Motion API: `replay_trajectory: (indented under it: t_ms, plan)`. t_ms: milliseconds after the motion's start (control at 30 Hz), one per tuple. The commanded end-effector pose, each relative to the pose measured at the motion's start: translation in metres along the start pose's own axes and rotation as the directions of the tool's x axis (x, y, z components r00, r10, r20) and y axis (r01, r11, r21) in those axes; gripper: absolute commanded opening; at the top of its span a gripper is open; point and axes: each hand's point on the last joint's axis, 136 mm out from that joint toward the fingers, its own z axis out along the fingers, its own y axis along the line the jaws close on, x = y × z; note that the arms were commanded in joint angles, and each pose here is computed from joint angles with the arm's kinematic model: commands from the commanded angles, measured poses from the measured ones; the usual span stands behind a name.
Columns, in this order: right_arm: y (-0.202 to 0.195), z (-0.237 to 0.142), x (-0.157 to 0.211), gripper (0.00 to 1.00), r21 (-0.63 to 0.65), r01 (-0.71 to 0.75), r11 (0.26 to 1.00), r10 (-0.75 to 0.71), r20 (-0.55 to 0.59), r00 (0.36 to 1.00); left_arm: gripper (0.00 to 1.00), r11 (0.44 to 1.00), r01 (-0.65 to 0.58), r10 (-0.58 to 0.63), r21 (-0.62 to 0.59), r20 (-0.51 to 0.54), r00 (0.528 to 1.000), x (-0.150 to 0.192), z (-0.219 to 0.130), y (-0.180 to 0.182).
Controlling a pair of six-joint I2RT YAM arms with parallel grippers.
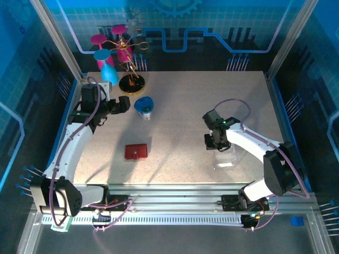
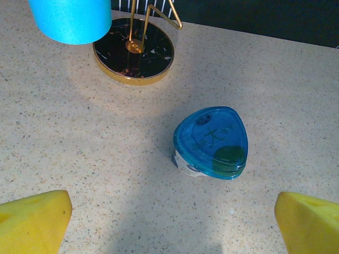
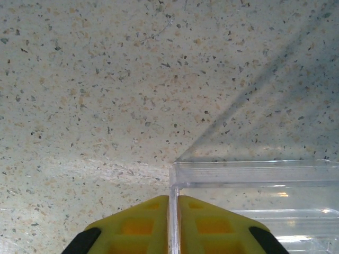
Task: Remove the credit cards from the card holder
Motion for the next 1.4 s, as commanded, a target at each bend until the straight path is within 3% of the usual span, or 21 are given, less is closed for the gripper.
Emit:
replay_trajectory:
  t_ms: [0, 533, 933, 1367]
  plan:
    - [0.008, -0.001, -0.002, 0.10, 0.004, -0.006, 1.000, 0.006, 0.000, 1.000, 0.99, 1.000, 0.003, -0.003, 0.003, 0.019, 1.000, -0.002, -0.006, -0.002]
    - [0.088, -0.013, -0.051, 0.00, -0.006, -0.048, 0.999, 0.048, 0.071, 0.996, 0.99, 0.999, 0.033, -0.033, -0.019, 0.005, 0.999, 0.022, -0.028, 0.003]
    - [0.142, -0.014, -0.085, 0.00, 0.047, -0.093, 0.995, 0.088, 0.100, 0.991, 0.99, 0.995, 0.097, -0.098, 0.035, 0.019, 0.995, 0.037, -0.036, -0.003]
    - [0.167, 0.002, -0.111, 0.00, 0.067, -0.059, 0.996, 0.052, 0.094, 0.994, 0.99, 0.986, 0.153, -0.154, 0.069, -0.001, 0.988, 0.044, -0.025, -0.007]
